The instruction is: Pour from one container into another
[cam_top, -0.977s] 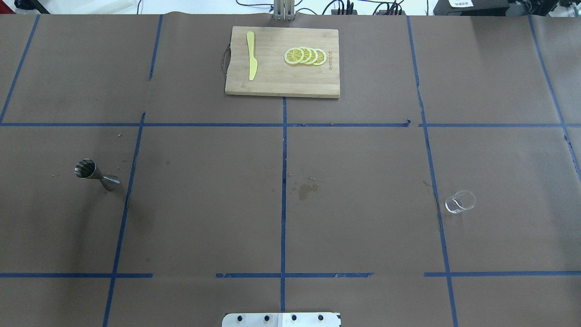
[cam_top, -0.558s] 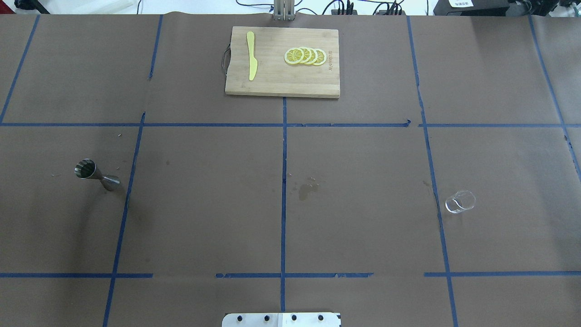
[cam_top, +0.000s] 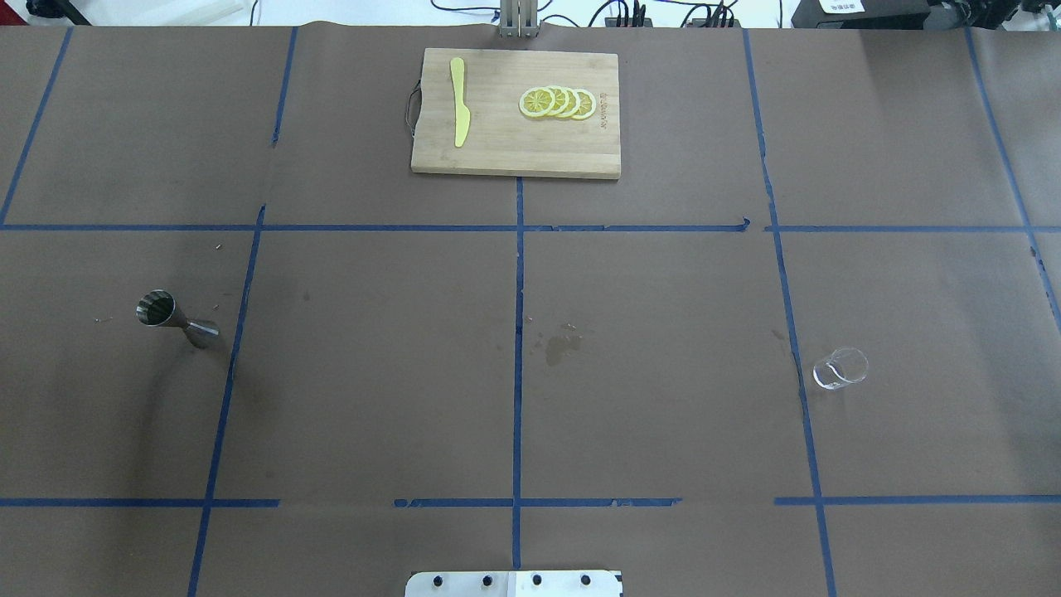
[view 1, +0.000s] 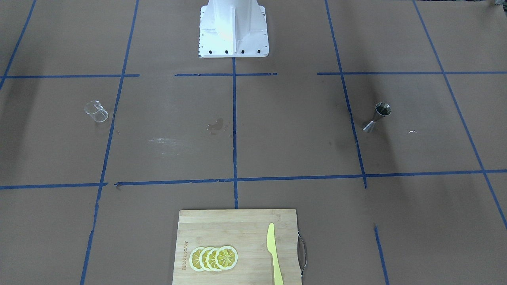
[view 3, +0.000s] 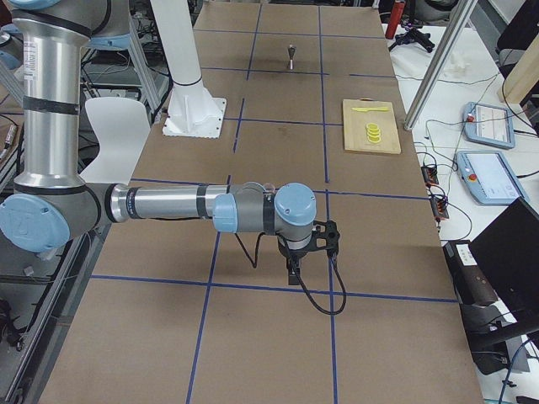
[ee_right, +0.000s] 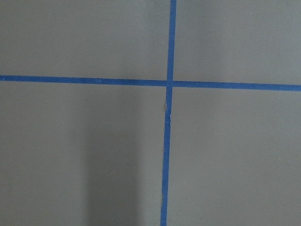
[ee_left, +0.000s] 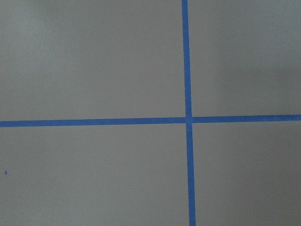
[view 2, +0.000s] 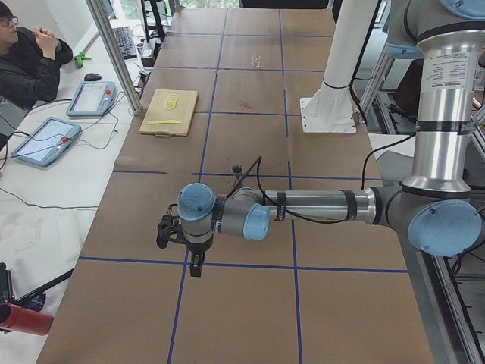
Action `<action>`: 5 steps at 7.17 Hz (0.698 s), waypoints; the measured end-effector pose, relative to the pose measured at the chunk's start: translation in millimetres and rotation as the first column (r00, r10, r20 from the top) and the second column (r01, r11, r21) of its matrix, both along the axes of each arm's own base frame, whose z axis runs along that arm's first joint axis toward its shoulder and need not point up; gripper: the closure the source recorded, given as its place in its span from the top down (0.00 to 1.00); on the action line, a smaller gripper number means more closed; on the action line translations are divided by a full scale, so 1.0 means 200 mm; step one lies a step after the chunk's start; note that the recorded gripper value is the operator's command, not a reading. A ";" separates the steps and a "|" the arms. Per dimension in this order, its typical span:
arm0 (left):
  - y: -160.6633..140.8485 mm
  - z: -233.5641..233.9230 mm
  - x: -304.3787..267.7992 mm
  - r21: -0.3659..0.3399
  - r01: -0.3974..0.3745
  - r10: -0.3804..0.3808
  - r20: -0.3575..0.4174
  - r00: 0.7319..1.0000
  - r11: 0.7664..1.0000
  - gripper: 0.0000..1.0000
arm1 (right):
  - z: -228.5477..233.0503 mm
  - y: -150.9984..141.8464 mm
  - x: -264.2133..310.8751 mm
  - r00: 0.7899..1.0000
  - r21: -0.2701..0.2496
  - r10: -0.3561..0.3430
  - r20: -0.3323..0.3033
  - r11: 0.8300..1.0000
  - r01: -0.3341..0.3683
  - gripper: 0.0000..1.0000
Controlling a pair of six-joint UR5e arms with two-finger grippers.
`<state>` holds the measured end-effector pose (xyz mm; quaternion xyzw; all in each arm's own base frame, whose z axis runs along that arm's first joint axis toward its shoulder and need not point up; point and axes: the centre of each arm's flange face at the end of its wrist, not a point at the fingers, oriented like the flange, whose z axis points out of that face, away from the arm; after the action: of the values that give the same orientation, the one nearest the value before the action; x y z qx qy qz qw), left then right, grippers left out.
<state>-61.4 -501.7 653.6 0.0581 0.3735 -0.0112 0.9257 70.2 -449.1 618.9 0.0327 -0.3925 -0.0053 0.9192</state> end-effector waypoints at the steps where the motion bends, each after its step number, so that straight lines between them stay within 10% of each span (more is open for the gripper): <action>1: 0.00 0.00 0.00 0.000 0.000 0.000 0.000 1.000 1.000 1.00 | 0.00 0.00 0.00 1.000 -0.001 0.000 0.000 1.000 0.000 1.00; 5: 0.00 -0.01 0.00 0.003 0.000 0.000 0.000 1.000 1.000 1.00 | 0.01 0.00 0.00 1.000 -0.005 0.000 0.002 1.000 0.000 1.00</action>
<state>-61.4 -502.0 651.9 0.0596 0.3736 -0.0107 0.9256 69.9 -449.2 621.6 0.0302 -0.3934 -0.0042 0.9189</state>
